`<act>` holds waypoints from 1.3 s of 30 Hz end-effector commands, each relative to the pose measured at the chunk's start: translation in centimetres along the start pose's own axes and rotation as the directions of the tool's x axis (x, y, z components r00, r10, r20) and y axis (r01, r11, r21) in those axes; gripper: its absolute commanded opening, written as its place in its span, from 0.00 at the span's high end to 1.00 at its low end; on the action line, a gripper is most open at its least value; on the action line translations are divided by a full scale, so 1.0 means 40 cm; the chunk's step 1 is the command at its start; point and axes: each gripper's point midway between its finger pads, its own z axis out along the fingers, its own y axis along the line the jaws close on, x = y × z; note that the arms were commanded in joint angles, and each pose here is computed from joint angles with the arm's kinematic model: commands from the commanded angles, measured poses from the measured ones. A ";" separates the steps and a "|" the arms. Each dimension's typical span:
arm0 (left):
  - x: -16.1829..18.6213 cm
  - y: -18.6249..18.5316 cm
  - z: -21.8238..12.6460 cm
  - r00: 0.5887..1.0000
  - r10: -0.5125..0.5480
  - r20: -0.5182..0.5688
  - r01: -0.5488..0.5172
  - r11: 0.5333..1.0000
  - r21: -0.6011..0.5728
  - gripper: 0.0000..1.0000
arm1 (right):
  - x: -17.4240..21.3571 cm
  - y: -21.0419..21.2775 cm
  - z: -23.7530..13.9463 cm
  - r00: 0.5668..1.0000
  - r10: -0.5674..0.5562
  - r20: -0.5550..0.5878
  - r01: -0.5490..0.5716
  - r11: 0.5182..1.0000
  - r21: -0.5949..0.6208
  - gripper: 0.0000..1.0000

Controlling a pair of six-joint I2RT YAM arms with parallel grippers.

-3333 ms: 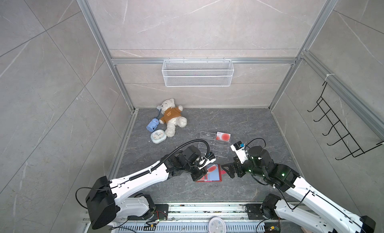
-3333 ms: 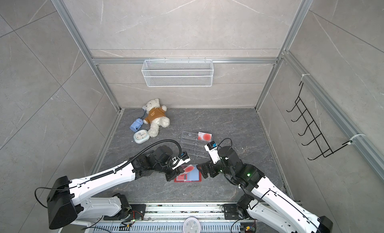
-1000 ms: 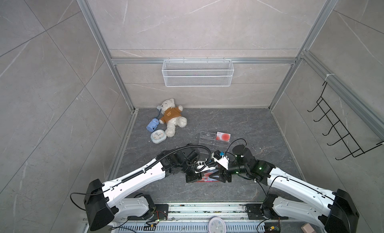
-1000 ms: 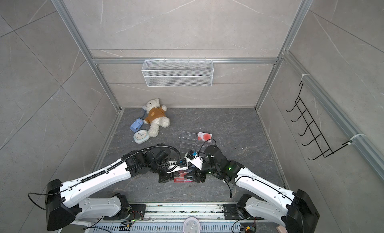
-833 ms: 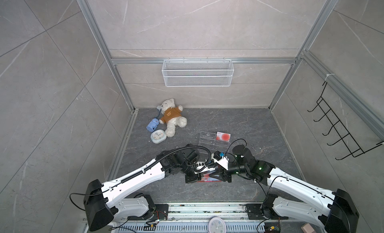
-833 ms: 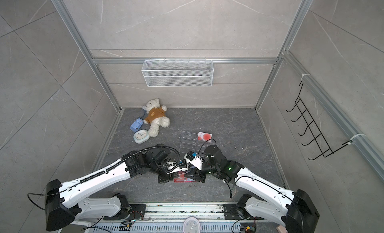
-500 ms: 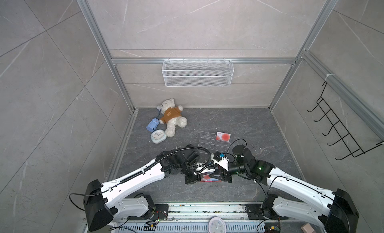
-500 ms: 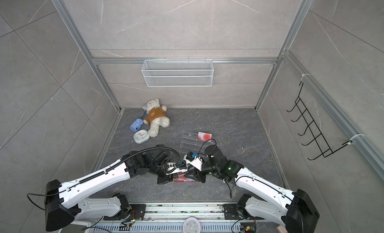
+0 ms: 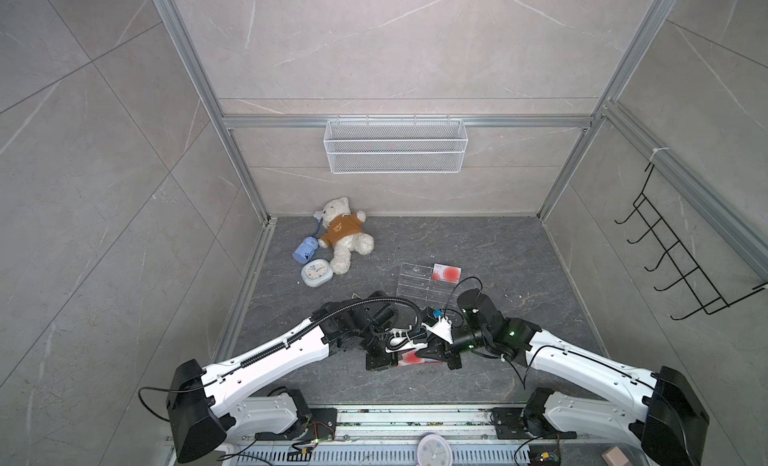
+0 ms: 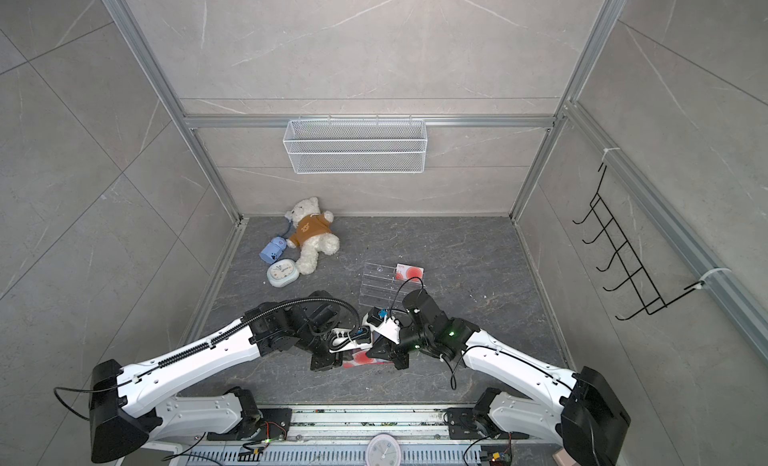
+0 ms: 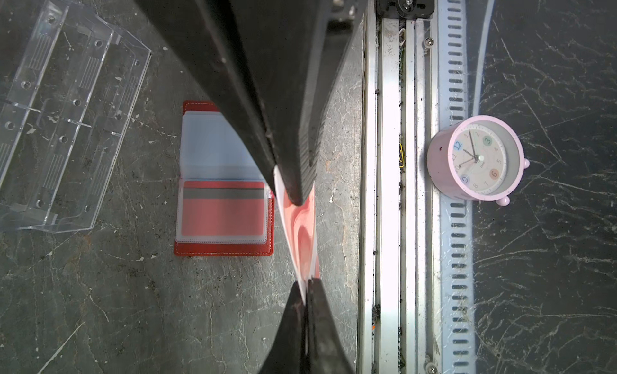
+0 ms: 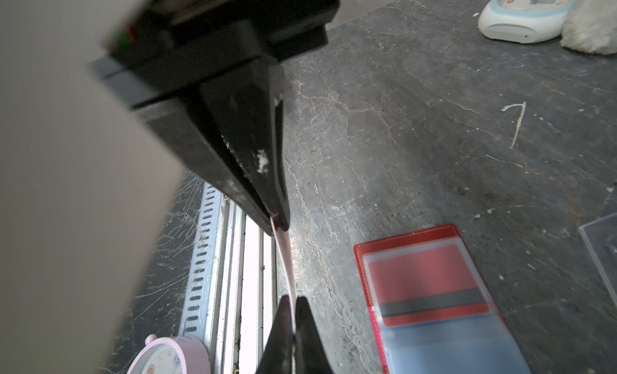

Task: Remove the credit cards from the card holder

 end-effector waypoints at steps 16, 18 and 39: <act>-0.102 0.098 -0.135 0.961 -0.031 0.275 0.113 0.950 -0.290 0.11 | -0.020 0.018 -0.011 0.994 -0.109 0.005 0.109 0.994 0.021 1.00; -0.117 0.107 -0.167 0.947 -0.031 0.321 0.140 0.936 -0.323 0.11 | -0.027 0.010 -0.013 0.992 -0.124 0.013 0.123 0.991 0.044 1.00; -0.129 0.156 -0.519 0.762 0.009 0.648 0.459 0.699 -0.549 0.00 | -0.082 -0.121 -0.061 0.973 -0.232 0.004 0.225 0.946 0.234 1.00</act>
